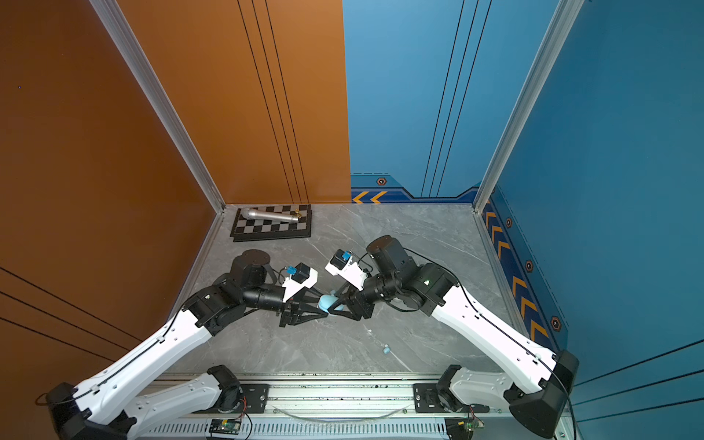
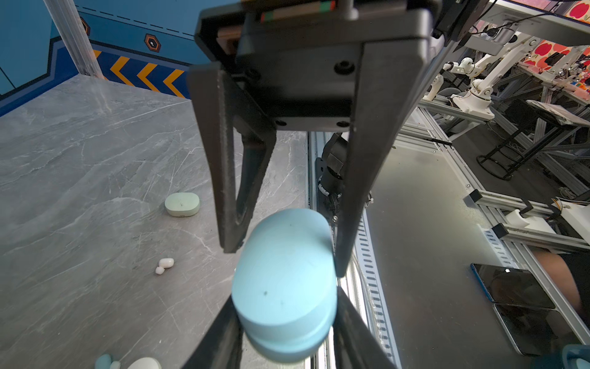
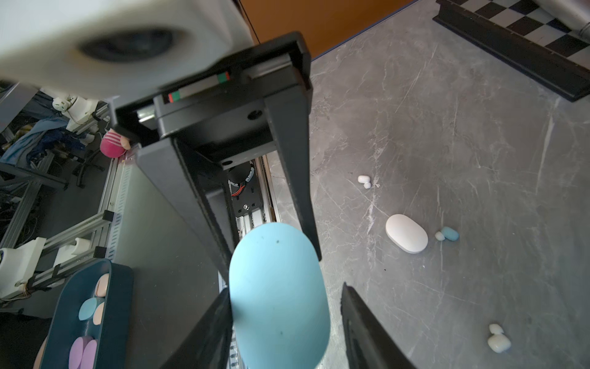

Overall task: Insert wireless bluetooth earbuds into charging case
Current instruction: Open the charging case.

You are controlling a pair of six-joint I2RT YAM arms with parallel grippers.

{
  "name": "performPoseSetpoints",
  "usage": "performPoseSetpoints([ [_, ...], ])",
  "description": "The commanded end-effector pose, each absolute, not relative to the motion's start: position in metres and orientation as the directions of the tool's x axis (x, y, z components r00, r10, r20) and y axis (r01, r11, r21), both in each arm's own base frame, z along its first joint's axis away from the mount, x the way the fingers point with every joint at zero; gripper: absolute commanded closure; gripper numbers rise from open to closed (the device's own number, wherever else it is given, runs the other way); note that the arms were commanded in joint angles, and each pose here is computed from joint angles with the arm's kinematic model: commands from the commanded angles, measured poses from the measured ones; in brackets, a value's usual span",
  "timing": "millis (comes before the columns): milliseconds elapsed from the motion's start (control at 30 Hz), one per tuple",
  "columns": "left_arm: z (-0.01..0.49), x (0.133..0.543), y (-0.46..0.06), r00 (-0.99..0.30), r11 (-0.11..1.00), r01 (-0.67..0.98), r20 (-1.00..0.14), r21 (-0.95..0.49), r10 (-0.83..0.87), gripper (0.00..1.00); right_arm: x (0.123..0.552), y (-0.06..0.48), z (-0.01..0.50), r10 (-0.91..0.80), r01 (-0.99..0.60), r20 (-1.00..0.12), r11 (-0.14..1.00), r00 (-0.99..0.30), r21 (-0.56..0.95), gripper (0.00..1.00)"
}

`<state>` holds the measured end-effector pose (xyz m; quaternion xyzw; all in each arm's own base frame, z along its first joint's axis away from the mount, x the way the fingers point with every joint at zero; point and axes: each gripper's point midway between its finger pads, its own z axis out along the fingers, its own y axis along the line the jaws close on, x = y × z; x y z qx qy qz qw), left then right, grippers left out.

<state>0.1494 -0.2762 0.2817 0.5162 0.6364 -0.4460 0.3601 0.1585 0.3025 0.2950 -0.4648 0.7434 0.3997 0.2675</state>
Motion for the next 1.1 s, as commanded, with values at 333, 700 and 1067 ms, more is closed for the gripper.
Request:
performPoseSetpoints([
  [333,0.287,0.146,-0.276,-0.225,0.064,0.974,-0.920,-0.216,0.320,1.00,0.191,0.291,0.298,-0.393,-0.874,-0.807,0.393,-0.441,0.287,0.41],
  [700,0.294,0.159,-0.278,-0.267,0.109,0.963,-0.923,-0.246,0.278,1.00,0.189,0.288,0.299,-0.393,-0.886,-0.822,0.381,-0.413,0.263,0.79],
  [1067,0.293,0.168,-0.276,-0.313,0.174,0.945,-0.915,-0.276,0.253,0.37,0.192,0.283,0.313,-0.362,-0.895,-0.864,0.400,-0.351,0.197,1.00],
])
